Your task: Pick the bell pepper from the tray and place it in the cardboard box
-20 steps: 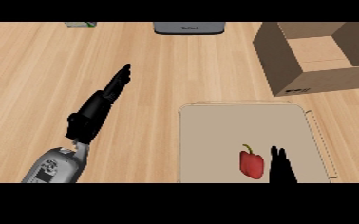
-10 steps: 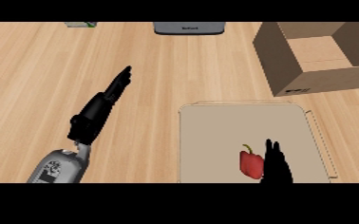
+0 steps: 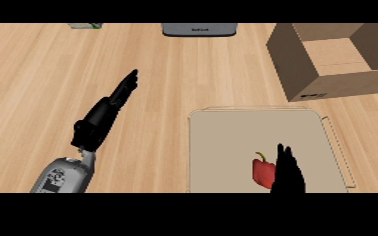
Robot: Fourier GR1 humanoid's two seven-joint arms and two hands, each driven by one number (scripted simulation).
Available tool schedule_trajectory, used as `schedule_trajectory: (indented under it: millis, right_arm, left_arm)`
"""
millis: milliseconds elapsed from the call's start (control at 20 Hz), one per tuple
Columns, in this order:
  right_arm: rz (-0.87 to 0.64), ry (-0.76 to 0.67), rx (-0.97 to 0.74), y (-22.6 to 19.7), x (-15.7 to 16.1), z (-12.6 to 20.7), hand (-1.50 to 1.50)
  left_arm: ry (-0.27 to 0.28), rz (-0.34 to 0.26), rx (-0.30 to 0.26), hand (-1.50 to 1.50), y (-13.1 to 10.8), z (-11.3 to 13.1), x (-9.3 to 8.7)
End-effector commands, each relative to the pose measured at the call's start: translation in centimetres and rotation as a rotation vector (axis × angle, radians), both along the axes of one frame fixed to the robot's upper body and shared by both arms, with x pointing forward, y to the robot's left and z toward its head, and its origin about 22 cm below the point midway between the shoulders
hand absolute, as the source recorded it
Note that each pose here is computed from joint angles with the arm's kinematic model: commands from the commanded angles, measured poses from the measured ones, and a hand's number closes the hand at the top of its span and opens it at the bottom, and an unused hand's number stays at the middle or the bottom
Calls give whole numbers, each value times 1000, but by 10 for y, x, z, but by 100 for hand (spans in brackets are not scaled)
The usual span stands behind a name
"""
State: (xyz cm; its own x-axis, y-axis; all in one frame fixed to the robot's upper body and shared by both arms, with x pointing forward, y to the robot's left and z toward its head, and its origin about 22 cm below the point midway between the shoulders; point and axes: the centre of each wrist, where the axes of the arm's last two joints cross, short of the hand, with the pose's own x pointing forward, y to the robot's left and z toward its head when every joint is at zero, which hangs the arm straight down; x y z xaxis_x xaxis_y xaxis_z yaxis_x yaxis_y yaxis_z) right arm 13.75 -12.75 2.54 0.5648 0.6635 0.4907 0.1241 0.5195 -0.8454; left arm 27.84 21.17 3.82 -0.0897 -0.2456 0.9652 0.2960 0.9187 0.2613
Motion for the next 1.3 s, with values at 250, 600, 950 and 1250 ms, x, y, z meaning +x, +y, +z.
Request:
schedule_trajectory:
  millis: [250, 600, 950, 1250]
  right_arm:
    - [-14, 88, 20, 10, 20, -12, -150]
    - [-8, 88, 20, 9, 6, -47, -150]
    - [-50, 130, -24, -12, 30, -50, -150]
    - [4, 151, -20, 0, 44, -65, 150]
  left_arm:
    - [6, 19, -8, 0, -14, -6, -4]
    - [-5, 4, -9, 0, 11, 4, -2]
    - [3, 3, 12, 0, 0, 8, 21]
    - [-2, -2, 0, 0, -16, 8, 10]
